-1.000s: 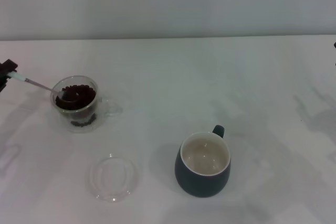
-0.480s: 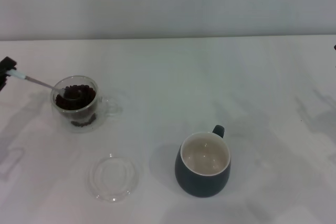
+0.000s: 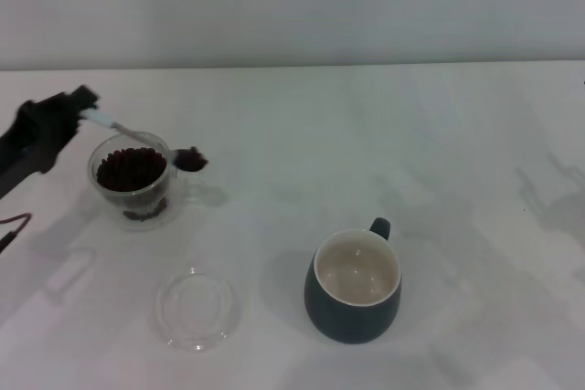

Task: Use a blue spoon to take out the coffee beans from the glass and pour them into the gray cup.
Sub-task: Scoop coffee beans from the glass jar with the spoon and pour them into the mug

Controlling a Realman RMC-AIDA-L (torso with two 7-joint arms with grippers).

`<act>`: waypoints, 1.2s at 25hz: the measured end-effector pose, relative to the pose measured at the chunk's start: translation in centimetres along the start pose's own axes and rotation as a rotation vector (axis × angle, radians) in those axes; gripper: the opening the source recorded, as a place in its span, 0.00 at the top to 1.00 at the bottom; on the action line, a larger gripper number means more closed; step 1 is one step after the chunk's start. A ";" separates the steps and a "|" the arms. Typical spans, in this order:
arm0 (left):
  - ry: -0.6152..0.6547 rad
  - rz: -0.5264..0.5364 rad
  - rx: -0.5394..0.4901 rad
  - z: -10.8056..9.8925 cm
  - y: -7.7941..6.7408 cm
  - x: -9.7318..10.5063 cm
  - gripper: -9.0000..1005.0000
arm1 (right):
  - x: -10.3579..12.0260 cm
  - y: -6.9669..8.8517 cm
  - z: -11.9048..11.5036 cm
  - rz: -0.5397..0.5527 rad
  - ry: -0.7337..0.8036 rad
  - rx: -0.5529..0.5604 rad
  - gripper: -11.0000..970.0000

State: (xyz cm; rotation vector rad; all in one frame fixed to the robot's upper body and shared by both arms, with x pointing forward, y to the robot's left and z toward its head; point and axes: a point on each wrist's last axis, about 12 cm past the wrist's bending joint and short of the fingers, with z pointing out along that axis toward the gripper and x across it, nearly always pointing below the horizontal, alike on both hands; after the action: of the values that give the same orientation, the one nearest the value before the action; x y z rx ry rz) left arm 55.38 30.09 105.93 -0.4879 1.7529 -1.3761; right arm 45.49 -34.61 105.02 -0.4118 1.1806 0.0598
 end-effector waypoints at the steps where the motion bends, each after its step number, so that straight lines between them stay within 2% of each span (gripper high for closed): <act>1: 0.017 0.004 0.009 0.5 -0.2 0.2 0.86 | 0.0 0.0 0.0 0.000 0.001 0.000 0.45; 2: 0.017 0.004 0.009 0.5 -0.2 0.2 0.86 | 0.0 0.0 0.0 0.000 0.001 0.000 0.45; 4: 0.066 0.008 0.033 1.8 -0.8 1.2 0.86 | 0.0 0.0 0.0 0.000 0.002 0.001 0.45; 16: 0.176 0.045 0.068 4.0 -2.0 2.8 0.86 | 0.2 -0.1 -0.2 -0.002 0.016 0.007 0.45; 30: 0.264 0.058 0.145 4.3 -3.0 4.0 0.86 | 0.4 -0.2 0.1 -0.003 0.037 0.007 0.45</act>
State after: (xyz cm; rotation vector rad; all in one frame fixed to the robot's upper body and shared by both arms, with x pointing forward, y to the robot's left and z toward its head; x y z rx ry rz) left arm 55.90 23.60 106.99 -0.1809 1.8412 -1.5690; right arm 45.82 -34.78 104.70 -0.4096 1.2163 0.0454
